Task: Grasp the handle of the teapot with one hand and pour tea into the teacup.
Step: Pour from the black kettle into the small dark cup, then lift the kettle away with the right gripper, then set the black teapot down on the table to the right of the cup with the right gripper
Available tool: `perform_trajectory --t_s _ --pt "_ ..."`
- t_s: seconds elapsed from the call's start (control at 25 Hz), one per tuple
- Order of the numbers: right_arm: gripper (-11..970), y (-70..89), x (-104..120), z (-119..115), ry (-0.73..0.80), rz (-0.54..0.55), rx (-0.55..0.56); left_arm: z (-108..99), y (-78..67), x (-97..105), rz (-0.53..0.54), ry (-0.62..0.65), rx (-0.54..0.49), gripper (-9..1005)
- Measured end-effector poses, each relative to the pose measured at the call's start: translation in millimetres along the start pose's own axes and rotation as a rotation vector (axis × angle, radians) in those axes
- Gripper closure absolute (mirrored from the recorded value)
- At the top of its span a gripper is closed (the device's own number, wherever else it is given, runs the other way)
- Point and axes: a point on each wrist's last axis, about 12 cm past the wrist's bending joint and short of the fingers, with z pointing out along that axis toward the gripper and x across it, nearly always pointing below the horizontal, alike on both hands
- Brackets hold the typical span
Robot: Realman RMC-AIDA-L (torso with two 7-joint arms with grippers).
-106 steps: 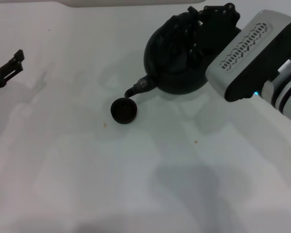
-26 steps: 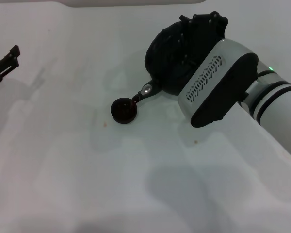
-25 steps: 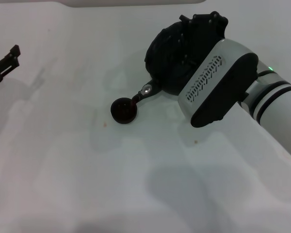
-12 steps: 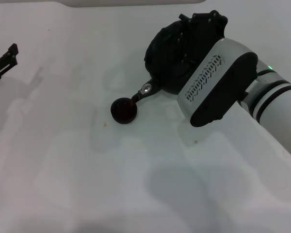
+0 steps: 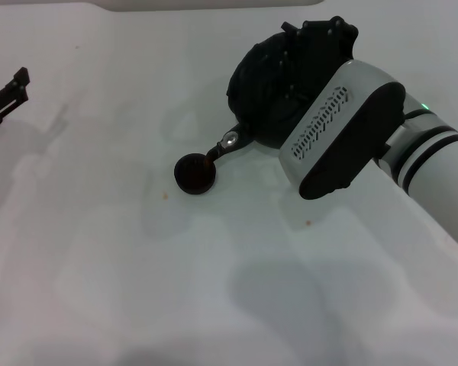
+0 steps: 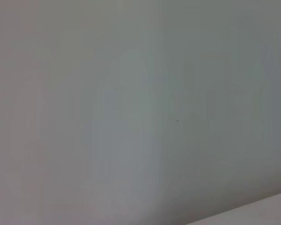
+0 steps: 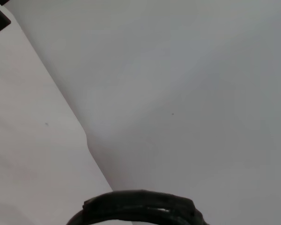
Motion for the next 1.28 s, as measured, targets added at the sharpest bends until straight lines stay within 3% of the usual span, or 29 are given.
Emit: perform_trajectory --t_s 0.24,0.8,1.12,1.28 --pt "855 0.7 1 0 0.000 0.012 -0.009 0 0.0 0 0.000 0.000 0.000 116" --pt "854 -5.1 0 1 -0.017 0.160 -0.068 -3 0.3 3 0.007 0.008 -0.006 116" --pt "854 -31.4 16 4 0.013 0.268 -0.017 -4 -0.6 5 0.003 0.013 -0.004 117" --pt "854 -47.3 34 -1 0.025 0.377 -0.004 -4 -1.7 6 0.000 0.013 -0.002 116"
